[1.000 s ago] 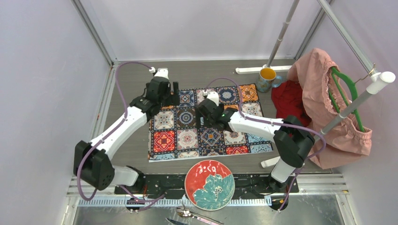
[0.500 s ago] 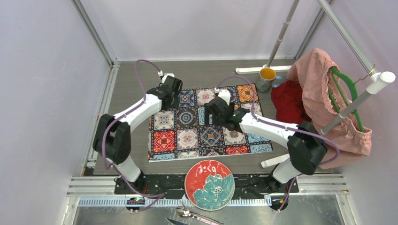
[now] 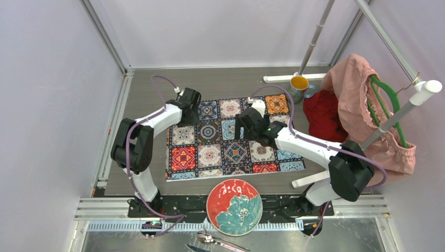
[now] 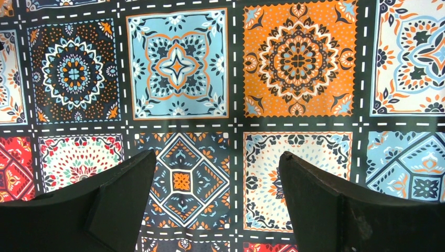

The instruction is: Set the dinner table for one person

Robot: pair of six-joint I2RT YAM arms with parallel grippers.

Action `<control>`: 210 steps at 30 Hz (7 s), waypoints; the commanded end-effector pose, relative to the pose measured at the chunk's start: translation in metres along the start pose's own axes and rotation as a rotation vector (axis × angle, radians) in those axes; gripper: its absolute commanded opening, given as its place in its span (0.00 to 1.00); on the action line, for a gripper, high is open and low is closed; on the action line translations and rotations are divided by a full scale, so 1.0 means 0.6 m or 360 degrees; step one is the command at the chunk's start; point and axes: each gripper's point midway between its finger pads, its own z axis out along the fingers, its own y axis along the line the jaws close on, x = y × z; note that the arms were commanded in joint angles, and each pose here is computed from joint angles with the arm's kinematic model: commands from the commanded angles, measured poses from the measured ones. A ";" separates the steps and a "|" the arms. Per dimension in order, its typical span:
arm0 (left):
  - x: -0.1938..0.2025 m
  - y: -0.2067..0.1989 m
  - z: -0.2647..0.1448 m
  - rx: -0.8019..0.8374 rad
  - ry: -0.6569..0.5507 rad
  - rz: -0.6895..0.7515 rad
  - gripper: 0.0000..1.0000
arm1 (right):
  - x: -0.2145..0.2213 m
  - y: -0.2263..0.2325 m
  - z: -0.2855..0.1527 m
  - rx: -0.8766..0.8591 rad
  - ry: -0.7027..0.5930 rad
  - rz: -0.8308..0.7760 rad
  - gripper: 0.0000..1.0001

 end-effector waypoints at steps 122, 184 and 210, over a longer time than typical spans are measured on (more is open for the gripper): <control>-0.128 -0.048 -0.233 0.0616 -0.0653 0.0166 1.00 | -0.023 -0.094 -0.038 0.0138 -0.0120 0.0124 1.00; -0.175 0.075 -0.343 0.0301 -0.1182 -0.0106 1.00 | -0.041 -0.092 -0.042 0.0131 -0.0190 0.0122 1.00; -0.171 0.072 -0.341 0.0299 -0.1129 -0.0066 1.00 | -0.036 -0.086 -0.043 0.0094 -0.0164 0.0125 1.00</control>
